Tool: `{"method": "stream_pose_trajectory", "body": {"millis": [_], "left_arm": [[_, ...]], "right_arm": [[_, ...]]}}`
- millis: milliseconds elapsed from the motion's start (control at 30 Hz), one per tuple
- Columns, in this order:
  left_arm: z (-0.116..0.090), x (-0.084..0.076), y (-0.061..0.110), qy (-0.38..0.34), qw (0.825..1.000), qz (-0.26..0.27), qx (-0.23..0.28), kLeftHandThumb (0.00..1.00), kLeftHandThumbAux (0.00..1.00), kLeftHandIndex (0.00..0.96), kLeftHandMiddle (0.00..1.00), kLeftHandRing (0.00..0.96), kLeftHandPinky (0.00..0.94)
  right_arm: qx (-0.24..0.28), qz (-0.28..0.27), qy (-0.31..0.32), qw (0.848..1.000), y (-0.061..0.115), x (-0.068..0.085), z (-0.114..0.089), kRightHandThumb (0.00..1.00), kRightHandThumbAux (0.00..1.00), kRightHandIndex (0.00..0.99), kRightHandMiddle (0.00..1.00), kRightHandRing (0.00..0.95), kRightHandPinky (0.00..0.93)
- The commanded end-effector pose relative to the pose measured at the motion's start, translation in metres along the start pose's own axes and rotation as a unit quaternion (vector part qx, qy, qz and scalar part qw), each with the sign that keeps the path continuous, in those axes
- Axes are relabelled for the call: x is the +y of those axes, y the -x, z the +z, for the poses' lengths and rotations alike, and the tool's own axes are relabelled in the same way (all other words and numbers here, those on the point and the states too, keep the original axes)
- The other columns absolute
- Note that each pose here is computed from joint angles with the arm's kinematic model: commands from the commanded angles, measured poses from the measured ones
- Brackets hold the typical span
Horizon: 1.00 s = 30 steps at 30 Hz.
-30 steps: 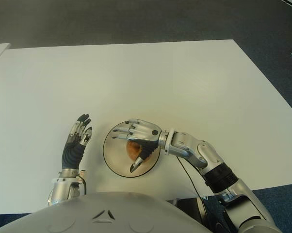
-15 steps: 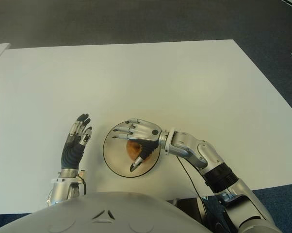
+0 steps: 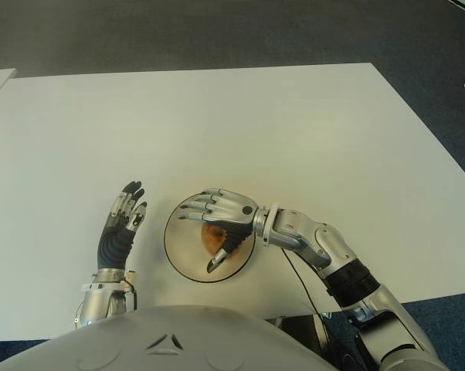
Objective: Put the apples into the plate.
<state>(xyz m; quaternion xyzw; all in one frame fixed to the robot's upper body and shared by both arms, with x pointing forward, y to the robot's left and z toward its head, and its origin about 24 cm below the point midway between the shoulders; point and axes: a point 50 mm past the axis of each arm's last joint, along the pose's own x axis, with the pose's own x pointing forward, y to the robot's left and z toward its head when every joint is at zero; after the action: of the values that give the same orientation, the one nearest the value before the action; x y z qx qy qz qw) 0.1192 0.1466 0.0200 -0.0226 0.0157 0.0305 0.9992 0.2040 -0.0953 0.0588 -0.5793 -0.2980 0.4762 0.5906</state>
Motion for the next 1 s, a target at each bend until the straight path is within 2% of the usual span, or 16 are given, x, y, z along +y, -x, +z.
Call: {"method": "stream_pose_trajectory", "body": {"millis": [33, 200, 433, 600, 733, 867, 1000], "left_arm": [[0.000, -0.002, 0.000, 0.005, 1.000, -0.008, 0.002, 0.042, 0.500, 0.000, 0.000, 0.000, 0.000], [0.000, -0.002, 0.000, 0.001, 1.000, -0.002, 0.005, 0.053, 0.492, 0.000, 0.000, 0.000, 0.000], [0.000, -0.001, 0.000, -0.007, 1.000, 0.005, 0.003, 0.053, 0.478, 0.000, 0.000, 0.000, 0.000], [0.002, -0.001, 0.000, -0.016, 1.000, 0.016, 0.000, 0.056, 0.468, 0.000, 0.000, 0.000, 0.000], [0.006, -0.003, -0.001, -0.012, 1.000, 0.022, -0.006, 0.060, 0.457, 0.000, 0.000, 0.000, 0.000], [0.006, -0.004, 0.000, -0.002, 1.000, 0.026, -0.001, 0.062, 0.463, 0.000, 0.000, 0.000, 0.000], [0.002, -0.004, 0.001, 0.008, 0.999, 0.031, 0.008, 0.070, 0.472, 0.000, 0.000, 0.000, 0.000]], "right_arm": [[0.003, -0.001, 0.004, 1.000, 0.000, -0.004, -0.002, 0.006, 0.272, 0.000, 0.000, 0.000, 0.000], [0.012, -0.006, 0.003, 1.000, 0.003, -0.008, -0.005, 0.001, 0.265, 0.000, 0.000, 0.000, 0.000], [0.042, -0.025, -0.001, 0.999, 0.002, -0.022, -0.021, 0.014, 0.266, 0.000, 0.000, 0.000, 0.000], [0.089, -0.064, -0.049, 0.993, 0.003, -0.025, -0.029, 0.035, 0.264, 0.000, 0.000, 0.000, 0.000], [0.132, -0.097, -0.110, 0.980, 0.010, -0.034, -0.043, 0.056, 0.257, 0.000, 0.000, 0.000, 0.000], [0.174, -0.122, -0.159, 0.964, 0.026, -0.044, -0.059, 0.064, 0.244, 0.000, 0.000, 0.000, 0.000], [0.214, -0.176, -0.247, 0.929, 0.031, -0.043, -0.061, 0.070, 0.221, 0.000, 0.000, 0.000, 0.000]]}}
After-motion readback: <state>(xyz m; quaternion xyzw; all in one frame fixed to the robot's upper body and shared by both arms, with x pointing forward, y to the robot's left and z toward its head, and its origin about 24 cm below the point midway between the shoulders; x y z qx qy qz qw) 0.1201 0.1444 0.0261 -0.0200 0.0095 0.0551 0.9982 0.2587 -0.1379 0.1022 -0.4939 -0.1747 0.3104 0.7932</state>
